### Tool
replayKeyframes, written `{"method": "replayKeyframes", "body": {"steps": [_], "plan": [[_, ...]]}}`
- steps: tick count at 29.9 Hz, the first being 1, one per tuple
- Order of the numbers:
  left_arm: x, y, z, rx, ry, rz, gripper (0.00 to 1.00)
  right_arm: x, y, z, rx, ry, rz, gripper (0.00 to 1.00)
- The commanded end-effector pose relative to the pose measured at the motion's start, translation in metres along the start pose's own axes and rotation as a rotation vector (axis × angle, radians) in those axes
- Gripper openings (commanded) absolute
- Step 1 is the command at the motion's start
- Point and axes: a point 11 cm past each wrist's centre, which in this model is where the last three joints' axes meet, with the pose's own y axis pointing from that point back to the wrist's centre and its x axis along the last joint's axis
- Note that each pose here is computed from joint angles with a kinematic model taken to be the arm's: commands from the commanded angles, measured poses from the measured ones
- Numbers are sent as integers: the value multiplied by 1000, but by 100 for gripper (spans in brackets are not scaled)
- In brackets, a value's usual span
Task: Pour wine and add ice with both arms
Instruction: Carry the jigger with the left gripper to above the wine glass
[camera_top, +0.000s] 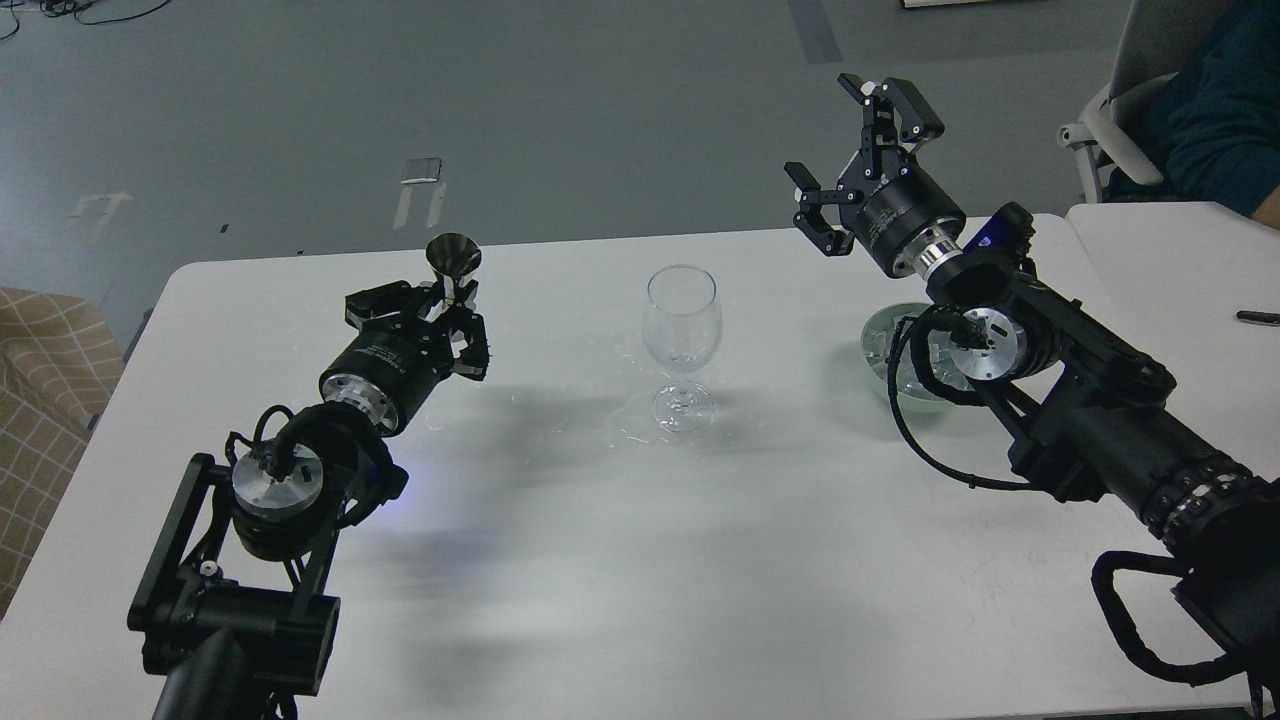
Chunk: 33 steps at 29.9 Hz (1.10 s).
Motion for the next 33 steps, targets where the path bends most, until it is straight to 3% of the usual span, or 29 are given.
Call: {"method": "replayKeyframes", "body": {"steps": [1, 21, 33], "plan": [[-16, -10, -13, 45, -29, -8, 0, 2, 1, 1, -2, 0, 4, 100], [-62, -33, -40, 152, -190, 43, 0, 2, 3, 5, -8, -4, 4, 100], [-93, -26, -58, 214, -224, 4, 0, 4, 6, 10, -20, 3, 6, 100]]}}
